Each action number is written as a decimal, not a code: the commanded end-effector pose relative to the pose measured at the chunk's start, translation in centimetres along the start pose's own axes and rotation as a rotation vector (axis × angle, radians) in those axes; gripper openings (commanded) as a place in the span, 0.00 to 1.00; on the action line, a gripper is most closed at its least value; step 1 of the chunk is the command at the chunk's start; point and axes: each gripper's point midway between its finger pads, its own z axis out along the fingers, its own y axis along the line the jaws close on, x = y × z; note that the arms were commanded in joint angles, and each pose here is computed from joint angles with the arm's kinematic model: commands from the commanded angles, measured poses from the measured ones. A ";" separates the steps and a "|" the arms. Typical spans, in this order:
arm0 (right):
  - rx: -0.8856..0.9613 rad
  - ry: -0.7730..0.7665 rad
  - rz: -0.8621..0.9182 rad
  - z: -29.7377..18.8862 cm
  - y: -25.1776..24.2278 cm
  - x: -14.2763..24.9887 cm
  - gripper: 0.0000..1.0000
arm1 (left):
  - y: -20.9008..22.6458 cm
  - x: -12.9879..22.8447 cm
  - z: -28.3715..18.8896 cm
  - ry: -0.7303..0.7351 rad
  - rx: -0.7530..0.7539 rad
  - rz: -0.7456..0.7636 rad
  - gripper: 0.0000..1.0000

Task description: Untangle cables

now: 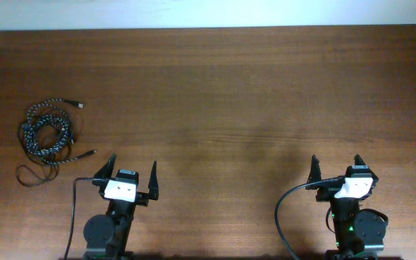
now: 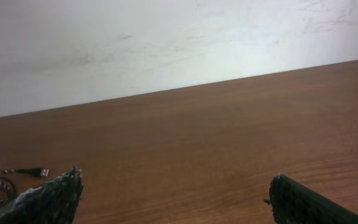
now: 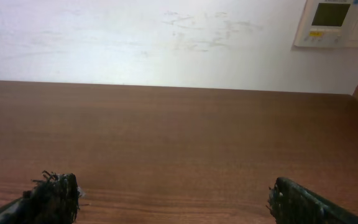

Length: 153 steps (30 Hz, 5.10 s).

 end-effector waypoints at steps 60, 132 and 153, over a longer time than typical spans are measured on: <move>0.014 0.000 0.004 0.0 -0.2 0.3 0.99 | 1.0 -10.6 6.2 0.780 -0.003 -0.511 0.99; 0.014 0.000 0.004 0.0 -0.2 0.3 0.99 | 27.3 11.4 7.0 1.011 -0.700 -1.244 0.00; 0.014 0.000 0.004 0.0 -0.2 0.3 0.99 | 7.7 2.9 12.5 1.143 0.262 -1.211 0.00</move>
